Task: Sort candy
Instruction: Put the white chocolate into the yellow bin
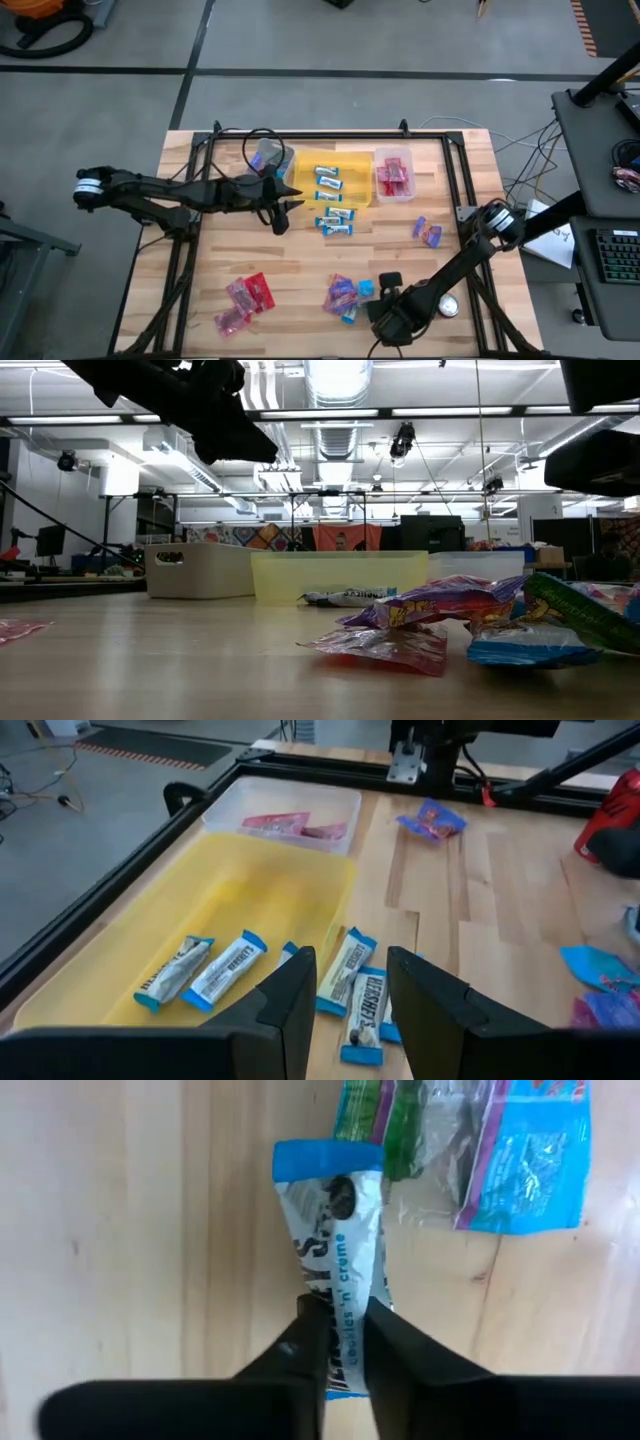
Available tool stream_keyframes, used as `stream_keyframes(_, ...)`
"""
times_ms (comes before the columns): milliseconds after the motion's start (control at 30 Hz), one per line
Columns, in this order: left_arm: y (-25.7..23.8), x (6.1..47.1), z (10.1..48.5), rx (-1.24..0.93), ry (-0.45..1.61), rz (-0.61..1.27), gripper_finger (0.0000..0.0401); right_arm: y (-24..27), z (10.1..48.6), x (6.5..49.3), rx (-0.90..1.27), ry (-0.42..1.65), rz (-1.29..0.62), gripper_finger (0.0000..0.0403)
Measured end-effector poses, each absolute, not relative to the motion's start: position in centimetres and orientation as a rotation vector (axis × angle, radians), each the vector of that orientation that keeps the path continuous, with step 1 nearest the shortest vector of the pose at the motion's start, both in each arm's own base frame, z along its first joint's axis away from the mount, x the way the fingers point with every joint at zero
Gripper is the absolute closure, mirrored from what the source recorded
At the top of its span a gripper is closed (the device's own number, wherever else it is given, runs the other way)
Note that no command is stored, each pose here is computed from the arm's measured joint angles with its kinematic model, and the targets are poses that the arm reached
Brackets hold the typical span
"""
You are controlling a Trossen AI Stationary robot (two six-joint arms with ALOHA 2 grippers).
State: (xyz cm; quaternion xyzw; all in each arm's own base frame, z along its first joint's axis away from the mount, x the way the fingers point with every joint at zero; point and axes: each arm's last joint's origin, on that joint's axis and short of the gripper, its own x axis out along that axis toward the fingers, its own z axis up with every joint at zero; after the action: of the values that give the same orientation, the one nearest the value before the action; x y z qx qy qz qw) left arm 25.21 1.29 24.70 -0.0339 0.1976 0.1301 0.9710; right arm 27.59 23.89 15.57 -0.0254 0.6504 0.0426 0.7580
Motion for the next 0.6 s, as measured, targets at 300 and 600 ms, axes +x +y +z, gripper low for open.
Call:
stream_keyframes(300, 1.3, 24.4, 25.9, -0.059, 0.352, 0.257, 0.0291, 23.3, 18.6, 27.9, 0.021, 1.347, 0.093, 0.0381)
stream_keyframes(600, 0.4, 24.6, 26.3, -0.135, 0.31, 0.157, 0.0291, 17.7, 24.7, 29.4, 0.07, 1.145, -0.011, 0.0381)
